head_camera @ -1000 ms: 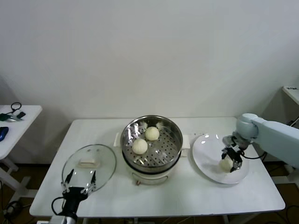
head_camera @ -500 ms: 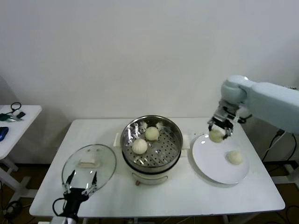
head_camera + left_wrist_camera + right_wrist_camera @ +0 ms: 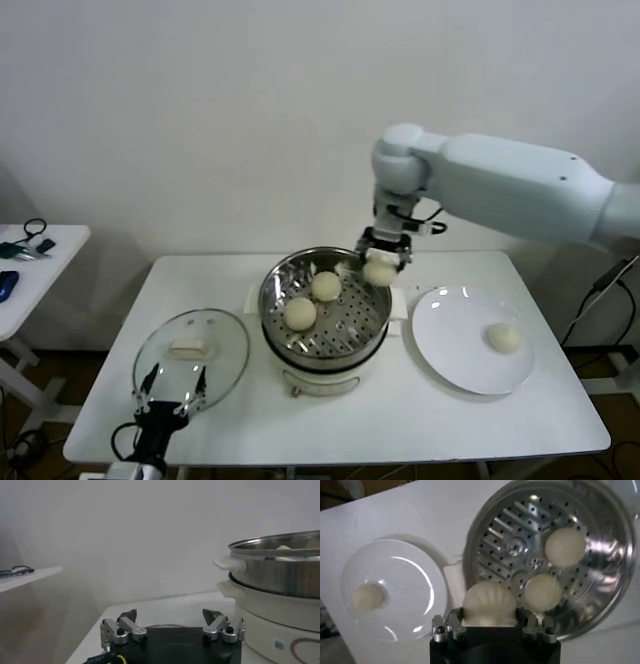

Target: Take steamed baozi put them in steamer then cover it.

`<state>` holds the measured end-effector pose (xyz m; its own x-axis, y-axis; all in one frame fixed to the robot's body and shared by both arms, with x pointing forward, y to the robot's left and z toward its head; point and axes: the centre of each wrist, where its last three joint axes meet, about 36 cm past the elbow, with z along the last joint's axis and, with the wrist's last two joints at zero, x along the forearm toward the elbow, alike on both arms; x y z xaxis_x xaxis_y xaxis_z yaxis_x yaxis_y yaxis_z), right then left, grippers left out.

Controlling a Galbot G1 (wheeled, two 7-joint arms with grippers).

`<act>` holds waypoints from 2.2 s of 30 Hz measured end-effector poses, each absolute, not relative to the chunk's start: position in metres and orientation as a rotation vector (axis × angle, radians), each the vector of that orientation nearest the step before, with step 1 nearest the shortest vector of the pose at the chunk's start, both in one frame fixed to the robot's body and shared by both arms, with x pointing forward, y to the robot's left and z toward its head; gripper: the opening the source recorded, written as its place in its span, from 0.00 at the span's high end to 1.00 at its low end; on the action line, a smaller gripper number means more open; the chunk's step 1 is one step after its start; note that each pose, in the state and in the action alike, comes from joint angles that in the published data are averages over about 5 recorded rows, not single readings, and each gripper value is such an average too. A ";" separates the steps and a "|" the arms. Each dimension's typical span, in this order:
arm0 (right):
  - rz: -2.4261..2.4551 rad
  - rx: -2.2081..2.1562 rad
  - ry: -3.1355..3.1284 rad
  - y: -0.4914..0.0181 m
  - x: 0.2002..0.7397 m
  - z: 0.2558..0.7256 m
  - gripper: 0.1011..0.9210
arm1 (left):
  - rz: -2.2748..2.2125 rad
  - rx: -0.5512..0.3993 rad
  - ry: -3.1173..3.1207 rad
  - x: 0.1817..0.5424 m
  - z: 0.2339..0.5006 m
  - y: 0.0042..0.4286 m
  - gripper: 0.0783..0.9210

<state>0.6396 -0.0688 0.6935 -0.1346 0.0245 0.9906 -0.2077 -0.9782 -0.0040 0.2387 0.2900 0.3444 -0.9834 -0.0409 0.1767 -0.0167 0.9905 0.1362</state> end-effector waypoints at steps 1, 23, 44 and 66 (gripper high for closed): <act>2.253 1.971 -0.182 -0.060 0.637 0.689 0.28 | -0.201 0.044 -2.955 0.239 0.345 0.291 0.12; 2.251 2.164 0.128 0.004 0.596 0.599 0.26 | -0.178 0.063 -2.939 0.237 0.338 0.298 0.12; 2.303 2.155 0.069 -0.008 0.599 0.617 0.12 | -0.180 0.069 -2.931 0.234 0.335 0.299 0.12; 1.884 1.601 -1.048 -0.260 0.643 0.680 0.12 | -0.203 0.038 -2.949 0.240 0.343 0.294 0.12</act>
